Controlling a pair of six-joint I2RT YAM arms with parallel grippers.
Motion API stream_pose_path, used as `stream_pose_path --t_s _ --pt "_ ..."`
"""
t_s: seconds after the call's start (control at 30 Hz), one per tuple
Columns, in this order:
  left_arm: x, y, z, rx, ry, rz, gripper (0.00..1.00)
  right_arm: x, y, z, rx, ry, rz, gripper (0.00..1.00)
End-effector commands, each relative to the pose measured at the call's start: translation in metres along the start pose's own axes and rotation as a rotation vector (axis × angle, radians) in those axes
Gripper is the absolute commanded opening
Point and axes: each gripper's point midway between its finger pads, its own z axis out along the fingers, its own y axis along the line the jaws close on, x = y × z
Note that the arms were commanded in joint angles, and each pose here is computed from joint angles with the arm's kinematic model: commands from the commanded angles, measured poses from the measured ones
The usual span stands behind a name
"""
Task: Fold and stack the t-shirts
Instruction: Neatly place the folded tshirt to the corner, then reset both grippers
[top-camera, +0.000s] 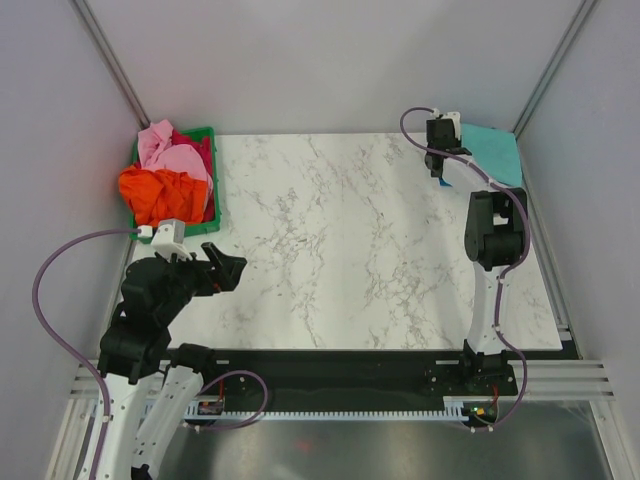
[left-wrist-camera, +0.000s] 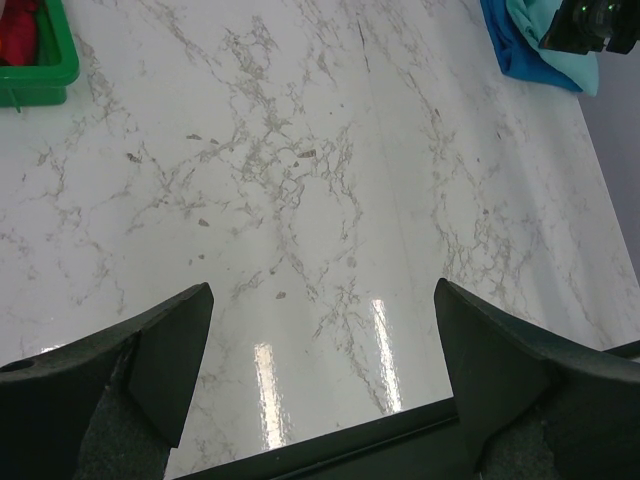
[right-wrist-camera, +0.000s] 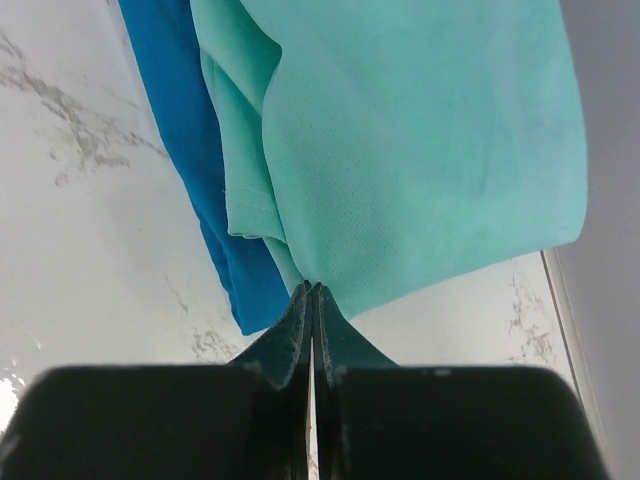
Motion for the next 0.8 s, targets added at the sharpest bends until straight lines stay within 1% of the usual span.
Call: stream_pose_path --t_s 0.0,0.1,0.13,0.17,0.2,0.23,0.3,0.53,0.6,0.67,0.7,0.73,0.77 --pt "-0.009 -0.007 0.000 0.031 -0.039 -0.002 1.00 -0.014 -0.005 -0.009 0.009 -0.049 0.060 0.00" --pt "-0.010 -0.006 0.000 0.031 -0.041 -0.002 1.00 -0.008 -0.003 -0.007 0.007 -0.036 0.064 0.00" --pt "-0.010 -0.006 0.000 0.029 -0.041 -0.003 1.00 -0.009 0.000 -0.007 -0.007 -0.036 0.068 0.07" --pt "-0.009 -0.006 0.000 0.029 -0.041 -0.003 1.00 -0.010 0.002 -0.008 -0.017 -0.038 0.071 0.22" --pt "-0.010 -0.006 0.000 0.027 -0.041 -0.003 1.00 -0.009 0.002 -0.008 -0.024 -0.031 0.072 0.39" --pt "-0.010 -0.006 0.000 0.028 -0.041 -0.004 1.00 -0.015 0.001 -0.011 -0.030 -0.041 0.083 0.71" --pt "-0.010 -0.006 0.000 0.027 -0.040 -0.005 1.00 -0.020 0.005 -0.017 -0.068 -0.048 0.104 0.83" --pt "-0.010 -0.004 0.001 0.024 -0.039 -0.006 1.00 -0.071 -0.005 -0.072 -0.197 -0.155 0.242 0.90" --pt "-0.010 -0.004 0.002 0.022 -0.035 -0.006 1.00 -0.077 -0.005 -0.083 -0.230 -0.165 0.263 0.90" --pt "-0.011 -0.003 0.003 0.020 -0.036 -0.006 1.00 -0.077 -0.001 -0.102 -0.307 -0.163 0.310 0.90" --pt "-0.010 -0.003 0.003 0.018 -0.036 -0.007 1.00 -0.085 -0.005 -0.121 -0.349 -0.189 0.340 0.90" --pt "-0.010 -0.002 0.003 0.016 -0.035 -0.009 1.00 -0.061 0.009 -0.128 -0.419 -0.146 0.335 0.90" --pt "-0.012 -0.002 0.003 0.013 -0.038 -0.009 1.00 -0.054 0.016 -0.137 -0.465 -0.139 0.364 0.91"
